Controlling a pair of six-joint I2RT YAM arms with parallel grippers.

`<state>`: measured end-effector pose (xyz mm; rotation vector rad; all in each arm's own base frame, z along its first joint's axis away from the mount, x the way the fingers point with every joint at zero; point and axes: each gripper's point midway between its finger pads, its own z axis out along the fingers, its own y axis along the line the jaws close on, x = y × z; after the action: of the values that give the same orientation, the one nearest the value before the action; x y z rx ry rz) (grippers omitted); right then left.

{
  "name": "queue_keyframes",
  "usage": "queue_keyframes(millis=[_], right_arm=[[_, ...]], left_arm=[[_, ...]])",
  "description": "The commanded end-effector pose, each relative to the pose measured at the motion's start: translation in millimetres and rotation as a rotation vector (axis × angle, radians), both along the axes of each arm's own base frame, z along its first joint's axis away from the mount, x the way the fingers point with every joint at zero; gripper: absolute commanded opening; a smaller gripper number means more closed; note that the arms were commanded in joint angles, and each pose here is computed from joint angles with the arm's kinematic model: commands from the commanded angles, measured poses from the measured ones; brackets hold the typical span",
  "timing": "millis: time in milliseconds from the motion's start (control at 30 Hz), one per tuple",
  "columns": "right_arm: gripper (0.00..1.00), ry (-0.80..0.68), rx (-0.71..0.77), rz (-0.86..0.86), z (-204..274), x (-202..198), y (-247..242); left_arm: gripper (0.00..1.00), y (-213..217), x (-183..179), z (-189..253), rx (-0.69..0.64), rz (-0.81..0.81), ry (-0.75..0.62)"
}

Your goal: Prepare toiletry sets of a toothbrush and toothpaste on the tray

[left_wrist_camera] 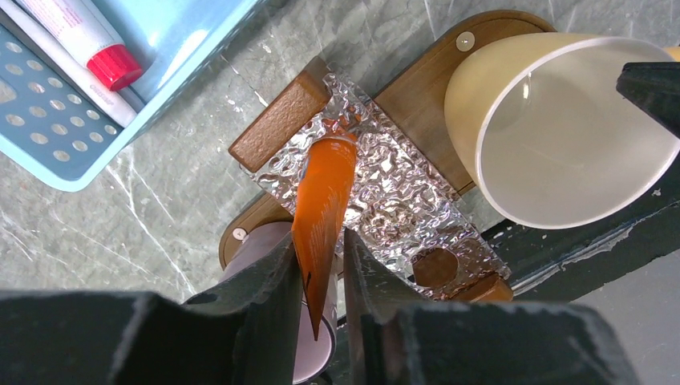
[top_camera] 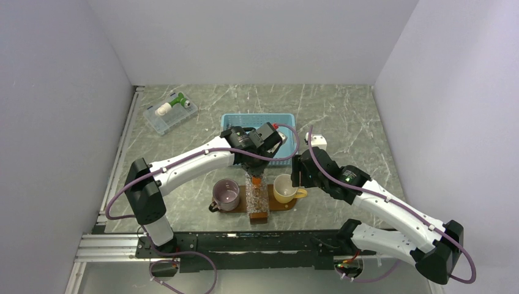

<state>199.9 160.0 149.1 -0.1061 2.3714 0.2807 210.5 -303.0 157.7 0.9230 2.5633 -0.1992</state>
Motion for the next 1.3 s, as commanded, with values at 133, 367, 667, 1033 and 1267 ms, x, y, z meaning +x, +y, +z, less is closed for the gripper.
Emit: queue_keyframes(millis=[133, 367, 667, 1033, 1267], right_arm=[[0.66, -0.037, 0.039, -0.005, 10, 7, 5], [0.67, -0.049, 0.042, -0.006, 17, 8, 5], [0.67, -0.086, 0.054, -0.006, 38, 13, 6], [0.67, -0.136, 0.060, 0.012, 71, 22, 12], [0.68, -0.181, 0.058, 0.001, 93, 27, 9]], left_arm=[[0.40, -5, 1, 20, -0.031, -0.021, -0.025], [0.49, -8, 2, 44, -0.068, -0.032, -0.052], [0.60, -2, 9, 88, -0.121, -0.022, -0.146], [0.75, 9, 26, 130, -0.186, 0.045, -0.221], [0.99, 22, 55, 145, -0.265, 0.116, -0.234]])
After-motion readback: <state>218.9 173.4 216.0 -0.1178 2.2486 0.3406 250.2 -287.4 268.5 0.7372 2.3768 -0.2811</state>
